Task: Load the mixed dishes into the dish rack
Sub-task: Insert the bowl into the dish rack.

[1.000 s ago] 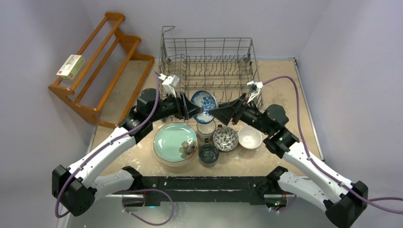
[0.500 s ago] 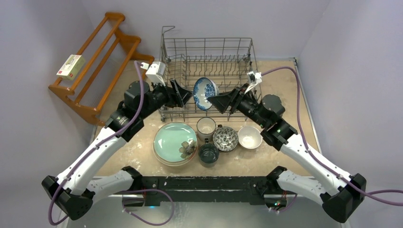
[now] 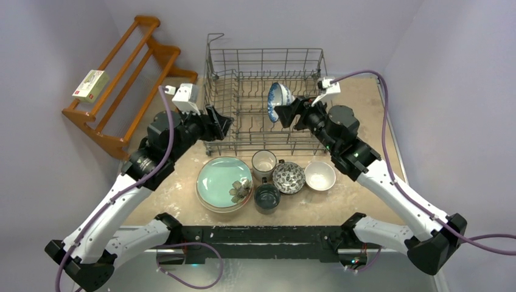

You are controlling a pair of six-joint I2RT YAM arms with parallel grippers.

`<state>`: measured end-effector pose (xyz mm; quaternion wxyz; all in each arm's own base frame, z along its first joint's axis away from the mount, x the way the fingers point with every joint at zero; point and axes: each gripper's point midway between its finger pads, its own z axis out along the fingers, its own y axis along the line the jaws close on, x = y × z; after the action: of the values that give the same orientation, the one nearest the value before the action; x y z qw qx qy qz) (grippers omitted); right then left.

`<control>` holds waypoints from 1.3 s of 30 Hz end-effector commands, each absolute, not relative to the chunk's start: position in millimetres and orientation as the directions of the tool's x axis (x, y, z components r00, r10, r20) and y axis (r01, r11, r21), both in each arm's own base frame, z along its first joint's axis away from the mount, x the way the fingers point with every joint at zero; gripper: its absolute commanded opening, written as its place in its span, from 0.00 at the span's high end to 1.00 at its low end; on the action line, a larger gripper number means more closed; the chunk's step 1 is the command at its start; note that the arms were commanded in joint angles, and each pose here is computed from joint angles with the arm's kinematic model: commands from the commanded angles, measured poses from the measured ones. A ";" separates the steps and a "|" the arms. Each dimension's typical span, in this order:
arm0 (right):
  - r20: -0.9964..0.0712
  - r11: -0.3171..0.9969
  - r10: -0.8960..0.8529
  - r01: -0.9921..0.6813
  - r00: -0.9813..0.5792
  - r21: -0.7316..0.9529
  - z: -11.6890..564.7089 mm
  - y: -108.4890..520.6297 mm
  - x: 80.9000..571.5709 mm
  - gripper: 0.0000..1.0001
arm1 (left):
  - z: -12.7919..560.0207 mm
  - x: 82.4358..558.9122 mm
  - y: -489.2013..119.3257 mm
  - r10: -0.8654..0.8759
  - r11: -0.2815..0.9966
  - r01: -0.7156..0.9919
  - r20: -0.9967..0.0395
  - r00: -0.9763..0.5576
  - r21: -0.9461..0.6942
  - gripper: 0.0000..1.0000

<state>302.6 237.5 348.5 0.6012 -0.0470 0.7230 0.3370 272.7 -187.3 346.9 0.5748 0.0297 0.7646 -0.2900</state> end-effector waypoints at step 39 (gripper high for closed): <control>-0.914 0.952 -0.287 -0.194 -0.286 -0.239 268.2 125.0 432.3 1.00 | 273.1 260.6 -158.2 -0.151 0.904 0.324 -0.918 -0.366 -0.277 0.33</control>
<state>417.5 125.0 243.8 0.5552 -0.1331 0.8202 -0.0355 258.6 -162.8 267.4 0.5456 0.0544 0.8073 -0.2183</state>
